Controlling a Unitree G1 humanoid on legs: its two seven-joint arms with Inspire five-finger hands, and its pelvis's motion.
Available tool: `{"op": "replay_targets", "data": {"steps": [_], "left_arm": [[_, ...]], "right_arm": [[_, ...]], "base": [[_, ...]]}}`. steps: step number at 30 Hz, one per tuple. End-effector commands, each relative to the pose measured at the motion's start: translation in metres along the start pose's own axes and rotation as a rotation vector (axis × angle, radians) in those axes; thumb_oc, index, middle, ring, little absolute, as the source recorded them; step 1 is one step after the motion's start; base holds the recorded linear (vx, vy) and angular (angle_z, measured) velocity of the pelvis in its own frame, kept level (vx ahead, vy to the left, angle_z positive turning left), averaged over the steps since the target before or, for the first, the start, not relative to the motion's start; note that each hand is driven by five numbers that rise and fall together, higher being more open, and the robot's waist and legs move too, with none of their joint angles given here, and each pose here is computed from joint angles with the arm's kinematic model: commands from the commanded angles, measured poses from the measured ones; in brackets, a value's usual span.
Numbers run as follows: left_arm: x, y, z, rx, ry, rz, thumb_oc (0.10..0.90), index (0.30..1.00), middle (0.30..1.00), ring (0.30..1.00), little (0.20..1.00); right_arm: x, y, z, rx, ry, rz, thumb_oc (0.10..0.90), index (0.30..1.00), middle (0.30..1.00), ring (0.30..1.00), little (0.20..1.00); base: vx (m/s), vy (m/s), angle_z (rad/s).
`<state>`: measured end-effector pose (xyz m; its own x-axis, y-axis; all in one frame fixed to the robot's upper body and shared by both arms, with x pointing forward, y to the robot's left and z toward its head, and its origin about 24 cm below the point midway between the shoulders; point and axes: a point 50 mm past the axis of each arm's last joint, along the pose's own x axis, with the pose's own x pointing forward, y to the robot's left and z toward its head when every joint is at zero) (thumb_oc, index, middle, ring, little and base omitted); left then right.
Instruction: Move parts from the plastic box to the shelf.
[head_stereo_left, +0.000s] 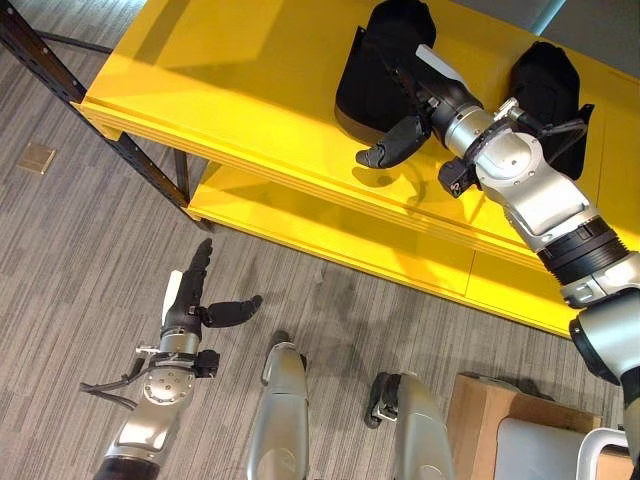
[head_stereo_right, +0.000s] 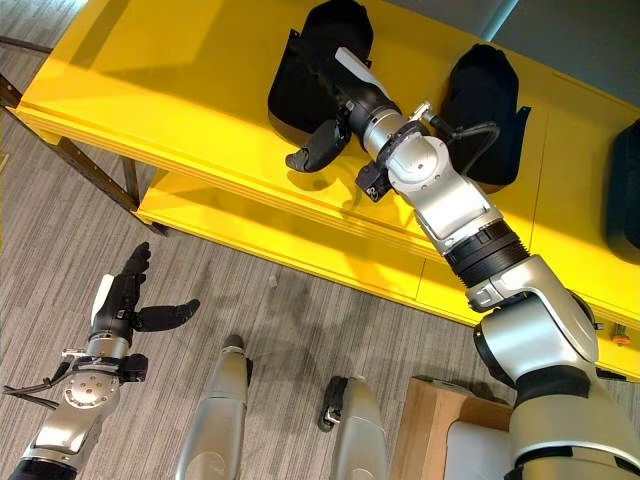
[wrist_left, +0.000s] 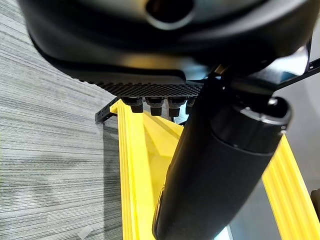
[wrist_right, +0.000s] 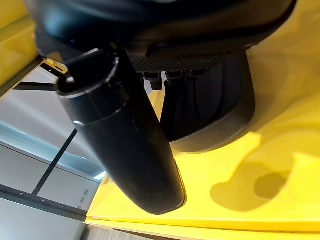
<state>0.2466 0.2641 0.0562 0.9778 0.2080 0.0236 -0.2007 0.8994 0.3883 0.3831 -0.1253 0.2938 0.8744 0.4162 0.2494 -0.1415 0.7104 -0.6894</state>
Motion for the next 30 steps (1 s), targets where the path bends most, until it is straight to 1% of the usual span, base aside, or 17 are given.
{"op": "replay_targets", "data": {"steps": [1,6,12,13,15,17,18,19,20,23,24,26,27,29,30], "left_arm": [[0.007,0.025,0.036,0.02,-0.181,0.055,0.9,1.0,1.0,1.0,1.0],[0.008,0.024,0.037,0.033,-0.18,0.048,0.9,1.0,1.0,1.0,1.0],[0.008,0.024,0.036,0.058,-0.174,0.042,0.9,1.0,1.0,1.0,1.0],[0.008,0.023,0.036,0.057,-0.172,0.042,0.9,1.0,1.0,1.0,1.0],[0.007,0.023,0.036,0.061,-0.171,0.038,0.9,1.0,1.0,1.0,1.0],[0.005,0.024,0.034,0.061,-0.163,0.043,0.9,1.0,1.0,1.0,1.0],[0.005,0.023,0.034,0.064,-0.164,0.039,0.9,1.0,1.0,1.0,1.0],[0.003,0.024,0.032,0.06,-0.158,0.043,0.9,1.0,1.0,1.0,1.0],[0.003,0.023,0.032,0.062,-0.158,0.039,0.9,1.0,1.0,1.0,1.0],[-0.003,0.024,0.028,0.053,-0.146,0.041,0.9,1.0,1.0,1.0,1.0],[-0.005,0.024,0.026,0.046,-0.138,0.039,0.9,1.0,1.0,1.0,1.0],[-0.009,0.024,0.022,0.044,-0.127,0.039,0.9,1.0,1.0,1.0,1.0],[-0.011,0.024,0.02,0.041,-0.12,0.041,0.9,1.0,1.0,1.0,1.0],[-0.016,0.025,0.015,0.044,-0.098,0.035,0.9,1.0,1.0,1.0,1.0],[-0.016,0.025,0.015,0.045,-0.099,0.034,0.9,1.0,1.0,1.0,1.0]], "right_arm": [[0.0,-0.038,0.074,-0.094,-0.277,-0.118,0.9,1.0,1.0,1.0,1.0],[-0.007,-0.042,0.073,-0.09,-0.3,-0.146,0.9,1.0,1.0,1.0,1.0],[-0.03,-0.05,0.06,-0.033,-0.337,-0.202,0.9,1.0,1.0,1.0,1.0],[-0.039,-0.053,0.052,0.007,-0.343,-0.224,0.9,1.0,1.0,1.0,1.0],[-0.045,-0.052,0.047,0.019,-0.339,-0.219,0.9,1.0,1.0,1.0,1.0],[-0.062,-0.057,0.035,0.073,-0.345,-0.243,0.9,1.0,1.0,1.0,1.0],[-0.064,-0.058,0.034,0.075,-0.342,-0.246,0.9,1.0,1.0,1.0,1.0],[-0.076,-0.06,0.03,0.083,-0.353,-0.239,0.9,1.0,1.0,1.0,1.0],[-0.077,-0.06,0.029,0.084,-0.35,-0.241,0.9,1.0,1.0,1.0,1.0],[-0.105,-0.061,0.011,0.158,-0.341,-0.235,0.9,1.0,1.0,1.0,1.0],[-0.113,-0.057,0.002,0.201,-0.319,-0.221,0.9,1.0,1.0,1.0,1.0],[-0.129,-0.058,-0.007,0.212,-0.3,-0.22,0.9,1.0,1.0,1.0,1.0],[-0.136,-0.054,-0.016,0.254,-0.279,-0.216,0.9,1.0,1.0,1.0,1.0],[-0.152,-0.051,-0.025,0.257,-0.233,-0.19,0.9,1.0,1.0,1.0,1.0],[-0.152,-0.051,-0.026,0.257,-0.232,-0.191,0.9,1.0,1.0,1.0,1.0]], "base": [[0.0,0.0,0.0],[-0.01,0.0,0.0],[-0.01,0.003,-0.03],[-0.02,0.006,-0.1],[-0.02,0.001,-0.08],[-0.01,0.002,-0.07],[-0.01,0.005,-0.09],[-0.01,0.001,-0.1],[0.0,-0.001,-0.09],[0.02,-0.005,-0.21],[0.03,0.003,-0.05],[0.05,-0.003,-0.09],[0.06,-0.004,-0.14],[0.06,-0.004,-0.12],[0.05,-0.004,-0.15]]}}
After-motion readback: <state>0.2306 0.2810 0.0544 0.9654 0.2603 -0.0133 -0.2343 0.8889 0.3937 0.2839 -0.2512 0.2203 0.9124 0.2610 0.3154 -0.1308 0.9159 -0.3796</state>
